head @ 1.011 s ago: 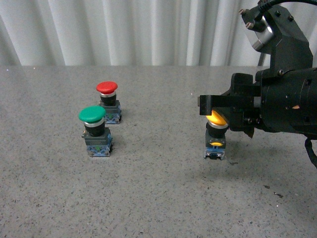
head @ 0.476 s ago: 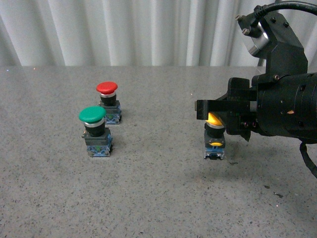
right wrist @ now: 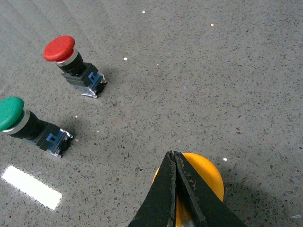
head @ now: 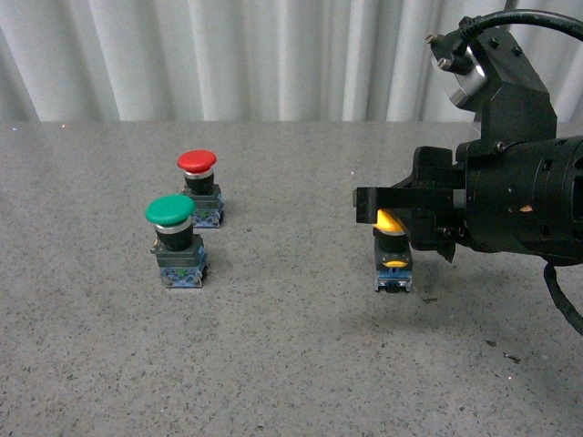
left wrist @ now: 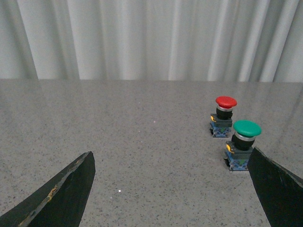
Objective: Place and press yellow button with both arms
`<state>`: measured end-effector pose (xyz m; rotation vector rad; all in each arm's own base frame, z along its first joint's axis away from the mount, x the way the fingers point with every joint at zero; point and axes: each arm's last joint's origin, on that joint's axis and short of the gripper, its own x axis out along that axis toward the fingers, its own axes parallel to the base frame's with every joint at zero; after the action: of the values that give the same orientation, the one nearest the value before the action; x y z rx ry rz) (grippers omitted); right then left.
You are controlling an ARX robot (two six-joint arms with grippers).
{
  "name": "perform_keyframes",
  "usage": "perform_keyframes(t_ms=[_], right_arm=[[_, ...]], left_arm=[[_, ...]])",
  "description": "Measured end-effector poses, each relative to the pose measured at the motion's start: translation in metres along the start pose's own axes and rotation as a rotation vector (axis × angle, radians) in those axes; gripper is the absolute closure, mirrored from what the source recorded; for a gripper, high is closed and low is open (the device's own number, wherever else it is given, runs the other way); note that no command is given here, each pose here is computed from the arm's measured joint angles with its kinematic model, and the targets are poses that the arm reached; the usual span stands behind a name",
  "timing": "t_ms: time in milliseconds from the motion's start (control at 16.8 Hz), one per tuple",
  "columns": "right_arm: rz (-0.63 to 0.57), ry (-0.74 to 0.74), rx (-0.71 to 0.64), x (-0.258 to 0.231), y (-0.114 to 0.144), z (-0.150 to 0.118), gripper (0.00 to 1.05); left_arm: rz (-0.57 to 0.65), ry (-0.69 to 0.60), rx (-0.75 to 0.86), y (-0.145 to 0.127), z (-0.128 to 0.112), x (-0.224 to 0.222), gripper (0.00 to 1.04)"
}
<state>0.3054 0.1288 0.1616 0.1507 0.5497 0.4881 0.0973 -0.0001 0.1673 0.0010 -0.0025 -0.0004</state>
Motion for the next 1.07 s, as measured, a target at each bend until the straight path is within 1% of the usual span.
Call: perform_keyframes(t_ms=[297, 357, 476, 595, 654, 773, 892, 952, 1011, 1071], right_arm=[[-0.001, -0.068, 0.025, -0.010, 0.001, 0.010, 1.03], [-0.008, -0.122, 0.030, -0.016, 0.003, 0.017, 1.03], [0.020, -0.311, 0.045, -0.045, 0.015, 0.048, 1.03], [0.047, -0.413, 0.060, -0.074, 0.024, 0.067, 1.03], [0.053, -0.422, 0.071, -0.085, 0.027, 0.069, 1.03], [0.060, -0.425, 0.100, -0.106, 0.028, 0.060, 1.03], [0.045, -0.458, 0.135, -0.135, 0.023, 0.051, 1.03], [0.031, -0.468, 0.155, -0.147, 0.020, 0.046, 1.03], [-0.091, -0.518, 0.125, -0.160, 0.022, 0.039, 1.03], [-0.248, -0.541, 0.055, -0.172, 0.019, 0.025, 1.03]], left_arm=[[0.000, 0.000, 0.000, 0.000, 0.000, 0.000, 0.07], [0.000, 0.000, 0.000, 0.000, 0.000, 0.000, 0.07], [0.000, 0.000, 0.000, 0.000, 0.000, 0.000, 0.07], [0.000, 0.000, 0.000, 0.000, 0.000, 0.000, 0.07], [0.000, 0.000, 0.000, 0.000, 0.000, 0.000, 0.07], [0.000, 0.000, 0.000, 0.000, 0.000, 0.000, 0.07], [0.000, 0.000, 0.000, 0.000, 0.000, 0.000, 0.07], [0.000, 0.000, 0.000, 0.000, 0.000, 0.000, 0.07], [0.000, 0.000, 0.000, 0.000, 0.000, 0.000, 0.07], [0.000, 0.000, 0.000, 0.000, 0.000, 0.000, 0.07]])
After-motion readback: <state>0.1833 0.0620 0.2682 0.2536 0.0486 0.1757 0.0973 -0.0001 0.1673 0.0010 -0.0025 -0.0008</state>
